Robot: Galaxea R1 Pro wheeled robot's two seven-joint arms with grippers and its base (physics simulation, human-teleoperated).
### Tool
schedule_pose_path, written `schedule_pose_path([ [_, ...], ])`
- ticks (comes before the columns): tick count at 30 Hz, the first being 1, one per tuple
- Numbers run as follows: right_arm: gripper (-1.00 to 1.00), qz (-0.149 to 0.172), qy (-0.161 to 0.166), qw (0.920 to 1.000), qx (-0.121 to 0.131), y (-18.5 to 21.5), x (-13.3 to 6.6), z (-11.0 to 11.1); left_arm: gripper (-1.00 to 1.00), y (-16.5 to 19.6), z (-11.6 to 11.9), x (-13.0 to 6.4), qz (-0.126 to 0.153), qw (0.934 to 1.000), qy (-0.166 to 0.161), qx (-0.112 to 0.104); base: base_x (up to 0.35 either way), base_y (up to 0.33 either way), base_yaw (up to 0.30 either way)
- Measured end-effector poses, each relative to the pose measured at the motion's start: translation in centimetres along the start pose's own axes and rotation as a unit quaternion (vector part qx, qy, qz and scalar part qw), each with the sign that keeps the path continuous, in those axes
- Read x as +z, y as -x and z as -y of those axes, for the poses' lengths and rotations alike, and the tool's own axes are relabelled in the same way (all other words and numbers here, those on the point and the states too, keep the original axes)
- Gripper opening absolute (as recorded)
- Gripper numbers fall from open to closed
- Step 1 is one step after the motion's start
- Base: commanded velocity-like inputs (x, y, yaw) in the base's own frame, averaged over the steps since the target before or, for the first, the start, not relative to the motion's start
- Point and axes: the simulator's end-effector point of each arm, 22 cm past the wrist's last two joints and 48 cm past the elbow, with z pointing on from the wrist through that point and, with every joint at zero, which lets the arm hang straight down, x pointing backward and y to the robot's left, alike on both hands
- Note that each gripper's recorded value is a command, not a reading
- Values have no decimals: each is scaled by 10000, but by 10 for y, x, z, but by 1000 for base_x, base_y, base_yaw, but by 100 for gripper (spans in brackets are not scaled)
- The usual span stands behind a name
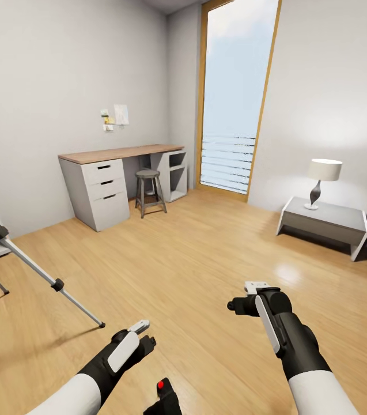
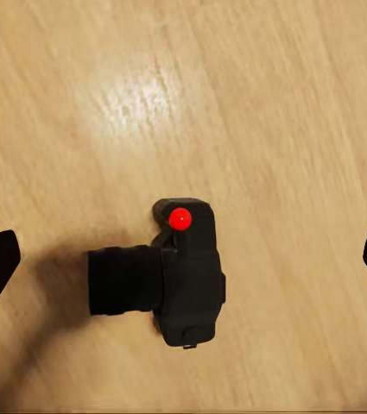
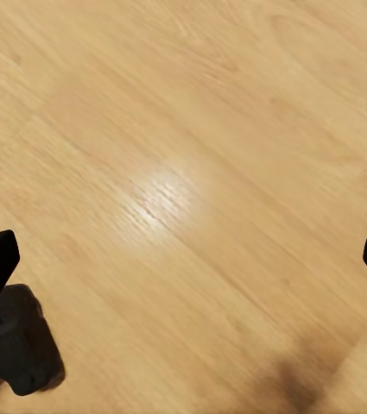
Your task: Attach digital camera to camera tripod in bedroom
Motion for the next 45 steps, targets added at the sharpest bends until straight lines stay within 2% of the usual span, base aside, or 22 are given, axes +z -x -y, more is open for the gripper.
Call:
schedule_pose_path([
  [10, 100, -129, -36, 9999, 15, -6, 7, 4, 100, -12, -25, 9, -379, 9992, 9, -147, -185, -101, 0],
  [14, 100, -134, -39, 9999, 7, -6, 8, 4, 100, -11, -23, 10, -402, 9988, -97, -246, -249, -105, 0],
  [20, 100, -117, -48, 9999, -2, -5, 7, 4, 100, -11, -18, 10, -414, 9985, -248, -273, -125, -47, 0],
  [34, 100, -90, -55, 9999, -1, -3, 6, 5, 100, -12, -15, 9, -416, 9984, -280, -276, -25, -9, 0],
  [38, 100, -86, -55, 9999, -1, -2, 6, 5, 100, -8, -9, 7, -385, 9983, -326, -283, -5, -2, 0],
  [41, 100, -75, -54, 10000, -1, -2, 5, 4, 100, 2, 14, 0, -269, 9979, -514, -292, -3, -1, 0],
  [42, 100, -76, -53, 10000, -1, -2, 5, 4, 100, 2, 14, 0, -268, 9979, -514, -289, -2, -1, 0],
  [44, 100, -67, -53, 10000, -1, -1, 5, 4, 100, 8, 35, -8, -179, 9972, -676, -267, -2, -1, 0],
  [45, 100, -68, -53, 10000, -1, -1, 5, 4, 100, 8, 35, -8, -177, 9972, -676, -264, -1, -1, 0],
])
